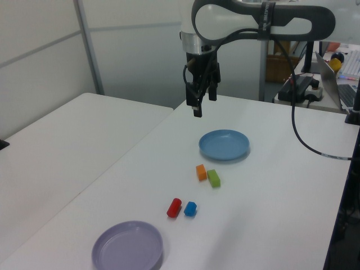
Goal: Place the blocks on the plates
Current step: 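Move the open gripper down toward the orange block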
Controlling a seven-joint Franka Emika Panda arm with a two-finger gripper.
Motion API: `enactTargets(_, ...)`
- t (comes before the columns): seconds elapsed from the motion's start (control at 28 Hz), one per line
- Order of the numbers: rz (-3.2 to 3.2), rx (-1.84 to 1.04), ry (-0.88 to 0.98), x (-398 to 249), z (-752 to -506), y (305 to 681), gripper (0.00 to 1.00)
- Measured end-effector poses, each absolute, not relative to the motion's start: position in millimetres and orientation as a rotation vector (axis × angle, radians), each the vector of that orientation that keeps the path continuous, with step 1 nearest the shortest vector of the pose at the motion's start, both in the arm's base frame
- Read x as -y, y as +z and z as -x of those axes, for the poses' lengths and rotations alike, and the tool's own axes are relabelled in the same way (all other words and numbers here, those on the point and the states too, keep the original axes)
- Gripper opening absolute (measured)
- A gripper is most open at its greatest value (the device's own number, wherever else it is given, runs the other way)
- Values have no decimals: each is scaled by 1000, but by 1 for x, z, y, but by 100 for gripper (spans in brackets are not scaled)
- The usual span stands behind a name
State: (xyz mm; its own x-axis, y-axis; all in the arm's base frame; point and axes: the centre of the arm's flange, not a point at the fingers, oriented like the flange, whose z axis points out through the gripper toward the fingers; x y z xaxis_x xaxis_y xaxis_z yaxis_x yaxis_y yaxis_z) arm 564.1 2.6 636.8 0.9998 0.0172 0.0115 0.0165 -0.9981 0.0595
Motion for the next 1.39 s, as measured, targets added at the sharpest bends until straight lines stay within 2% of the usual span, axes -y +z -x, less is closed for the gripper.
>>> enactTargets(0.21,-3096,8,15,8,-564,636,100)
enactTargets(0.43,-3096,68,-36,30,-571,619,99)
enactTargets(0.54,-3098,90,-94,39,-580,597,95)
enactTargets(0.64,-3099,114,-115,43,-589,581,100)
enactTargets(0.82,-3100,258,-79,46,-604,548,100)
enactTargets(1.07,-3084,433,-21,56,-612,497,100)
enactTargets(1.39,-3051,631,-52,95,-626,419,100)
